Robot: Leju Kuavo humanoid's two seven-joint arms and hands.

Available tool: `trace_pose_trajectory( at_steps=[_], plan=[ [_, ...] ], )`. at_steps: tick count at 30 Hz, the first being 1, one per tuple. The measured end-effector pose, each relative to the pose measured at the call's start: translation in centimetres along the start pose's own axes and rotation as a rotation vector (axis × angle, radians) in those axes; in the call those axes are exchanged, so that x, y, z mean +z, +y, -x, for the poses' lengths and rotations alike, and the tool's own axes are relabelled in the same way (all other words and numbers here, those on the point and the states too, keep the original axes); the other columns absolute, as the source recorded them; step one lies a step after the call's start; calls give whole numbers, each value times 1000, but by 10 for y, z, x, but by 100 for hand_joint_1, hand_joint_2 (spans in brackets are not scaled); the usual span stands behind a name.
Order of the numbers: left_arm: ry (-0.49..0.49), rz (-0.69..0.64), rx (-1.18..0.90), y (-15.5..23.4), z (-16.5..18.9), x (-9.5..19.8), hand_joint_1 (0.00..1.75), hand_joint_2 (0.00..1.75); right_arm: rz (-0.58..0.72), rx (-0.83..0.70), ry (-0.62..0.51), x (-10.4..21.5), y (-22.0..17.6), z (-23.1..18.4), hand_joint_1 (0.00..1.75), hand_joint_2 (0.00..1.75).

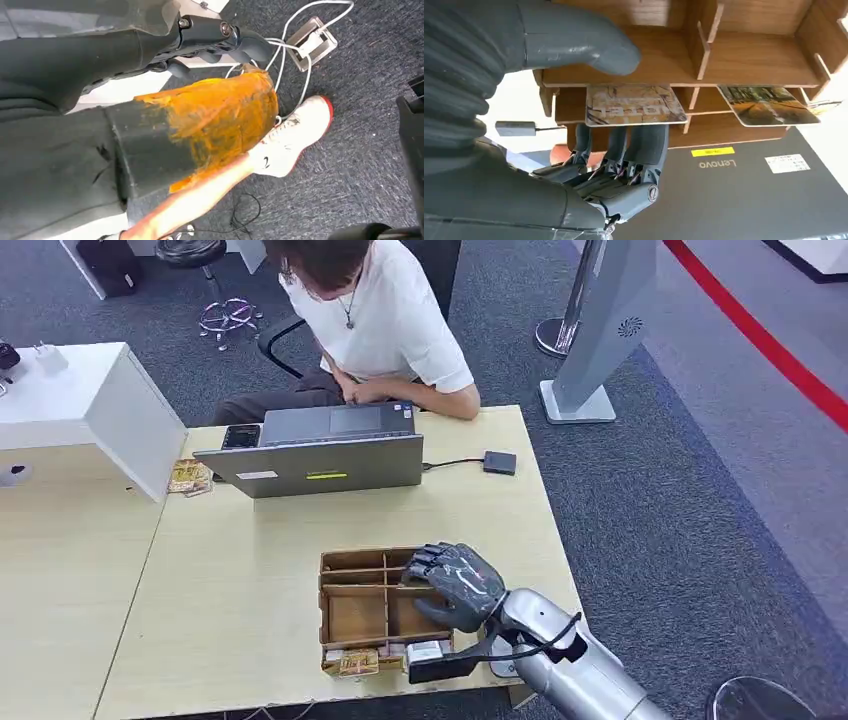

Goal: Pass the card to the sensor for recognition and then transmit it.

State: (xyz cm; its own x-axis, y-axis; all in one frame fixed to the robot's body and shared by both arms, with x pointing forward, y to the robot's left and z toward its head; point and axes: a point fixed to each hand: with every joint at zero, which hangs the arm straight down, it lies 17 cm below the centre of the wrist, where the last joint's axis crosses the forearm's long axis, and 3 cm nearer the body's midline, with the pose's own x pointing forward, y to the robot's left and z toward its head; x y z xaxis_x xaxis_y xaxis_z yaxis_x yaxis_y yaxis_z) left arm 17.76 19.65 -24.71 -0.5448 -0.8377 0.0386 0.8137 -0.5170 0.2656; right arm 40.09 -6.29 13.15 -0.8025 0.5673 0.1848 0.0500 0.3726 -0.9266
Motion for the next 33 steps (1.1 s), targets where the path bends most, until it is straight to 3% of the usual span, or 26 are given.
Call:
trace_pose_trajectory(
  at_steps=[3, 6, 11, 25, 33],
  plan=[
    [-2, 1, -8, 0, 0, 0, 0, 0, -1, 3, 3, 1, 1, 2, 140, 175],
    [-6, 3, -18, -1, -1, 0, 0, 0, -1, 5, 7, 1, 1, 3, 145, 175],
    [-11, 7, -35, -3, 1, 0, 0, 0, 10, 22, 8, 6, -1, 8, 171, 175],
    [-33, 19, -114, -6, 0, 1, 0, 0, 35, 5, -1, 9, -7, 8, 175, 175],
    [-40, 21, -141, -6, 0, 1, 0, 0, 111, -13, -4, 5, -30, 6, 175, 175]
  ],
)
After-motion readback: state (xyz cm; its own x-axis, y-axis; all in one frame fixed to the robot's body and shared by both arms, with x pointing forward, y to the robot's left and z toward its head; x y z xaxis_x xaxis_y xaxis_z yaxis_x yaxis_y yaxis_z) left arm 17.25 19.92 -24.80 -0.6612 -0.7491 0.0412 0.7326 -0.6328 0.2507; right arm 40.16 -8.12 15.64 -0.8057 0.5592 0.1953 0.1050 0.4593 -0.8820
